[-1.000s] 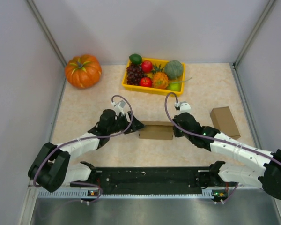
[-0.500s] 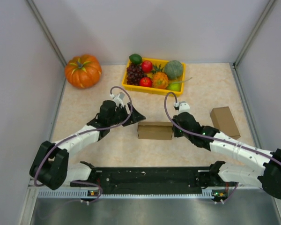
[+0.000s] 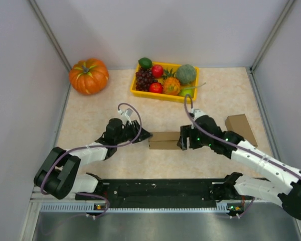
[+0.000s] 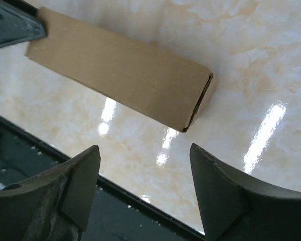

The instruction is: Fold the paper box

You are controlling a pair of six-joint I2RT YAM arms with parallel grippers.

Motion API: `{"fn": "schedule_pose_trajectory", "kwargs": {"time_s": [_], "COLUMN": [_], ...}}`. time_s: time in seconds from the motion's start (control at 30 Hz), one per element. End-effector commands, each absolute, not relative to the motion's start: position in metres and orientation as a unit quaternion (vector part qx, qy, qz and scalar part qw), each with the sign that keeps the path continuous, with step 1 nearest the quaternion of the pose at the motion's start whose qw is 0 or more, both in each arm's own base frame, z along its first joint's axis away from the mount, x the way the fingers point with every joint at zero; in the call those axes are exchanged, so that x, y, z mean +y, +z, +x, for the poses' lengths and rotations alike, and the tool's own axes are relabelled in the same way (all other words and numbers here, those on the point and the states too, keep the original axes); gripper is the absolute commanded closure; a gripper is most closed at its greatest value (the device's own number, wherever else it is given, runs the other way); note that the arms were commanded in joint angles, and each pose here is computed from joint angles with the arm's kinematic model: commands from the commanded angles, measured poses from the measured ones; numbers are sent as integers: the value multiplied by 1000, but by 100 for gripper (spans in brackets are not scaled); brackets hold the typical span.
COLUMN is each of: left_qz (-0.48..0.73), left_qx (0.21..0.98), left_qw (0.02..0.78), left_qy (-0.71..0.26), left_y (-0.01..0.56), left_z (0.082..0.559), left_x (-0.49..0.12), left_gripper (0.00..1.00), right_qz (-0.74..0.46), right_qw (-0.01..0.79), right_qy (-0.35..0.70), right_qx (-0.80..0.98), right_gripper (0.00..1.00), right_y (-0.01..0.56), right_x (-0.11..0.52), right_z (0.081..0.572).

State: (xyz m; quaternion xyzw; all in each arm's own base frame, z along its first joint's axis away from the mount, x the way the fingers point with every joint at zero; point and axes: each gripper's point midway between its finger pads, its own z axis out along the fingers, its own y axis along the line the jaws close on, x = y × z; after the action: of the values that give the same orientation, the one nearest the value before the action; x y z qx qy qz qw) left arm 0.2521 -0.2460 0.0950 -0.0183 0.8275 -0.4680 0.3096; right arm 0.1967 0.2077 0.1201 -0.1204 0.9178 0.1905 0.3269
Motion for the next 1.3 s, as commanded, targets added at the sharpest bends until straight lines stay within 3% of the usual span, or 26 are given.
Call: {"fn": "schedule_pose_trajectory", "kwargs": {"time_s": [0.0, 0.1, 0.17, 0.2, 0.23, 0.27, 0.47, 0.53, 0.57, 0.67, 0.73, 0.83, 0.97, 1.03, 1.27], "left_qz": [-10, -8, -8, -8, -7, -6, 3, 7, 11, 28, 46, 69, 80, 82, 61], "left_qx": [851, 849, 849, 850, 850, 850, 847, 849, 847, 839, 835, 837, 842, 844, 846], "left_qw": [290, 294, 292, 292, 292, 293, 297, 296, 301, 316, 323, 324, 325, 322, 341], "left_qy": [-438, -440, -440, -438, -438, -438, -442, -437, -439, -443, -443, -436, -423, -421, -404], "left_y": [65, 68, 68, 68, 67, 67, 63, 59, 61, 66, 70, 72, 61, 51, 39], "left_z": [240, 241, 240, 240, 240, 240, 234, 231, 230, 224, 220, 210, 194, 180, 155], "left_x": [-239, -239, -239, -239, -238, -238, -237, -235, -234, -232, -234, -236, -238, -239, -236], "left_gripper": [60, 60, 60, 61, 61, 61, 62, 65, 66, 64, 54, 50, 65, 66, 65], "right_qz": [-79, -60, -63, -59, -57, -45, -9, -4, -5, -4, -12, -13, 35, 61, 96], "right_qw": [279, 284, 254, 264, 266, 252, 260, 258, 257, 261, 287, 283, 228, 239, 247], "right_qy": [347, 365, 370, 396, 410, 413, 385, 371, 372, 353, 337, 333, 380, 425, 355], "right_qx": [892, 885, 891, 878, 870, 874, 886, 892, 892, 898, 897, 899, 896, 871, 896], "right_gripper": [26, 23, 27, 32, 45, 50, 65, 79, 80, 78, 71, 69, 69, 66, 54], "right_y": [180, 182, 166, 169, 165, 143, 70, 60, 58, 62, 74, 82, 56, 65, 75], "right_x": [211, 209, 216, 219, 221, 216, 190, 184, 184, 176, 169, 167, 175, 183, 157], "right_z": [183, 206, 214, 223, 228, 223, 219, 217, 213, 209, 212, 207, 179, 176, 166]}}
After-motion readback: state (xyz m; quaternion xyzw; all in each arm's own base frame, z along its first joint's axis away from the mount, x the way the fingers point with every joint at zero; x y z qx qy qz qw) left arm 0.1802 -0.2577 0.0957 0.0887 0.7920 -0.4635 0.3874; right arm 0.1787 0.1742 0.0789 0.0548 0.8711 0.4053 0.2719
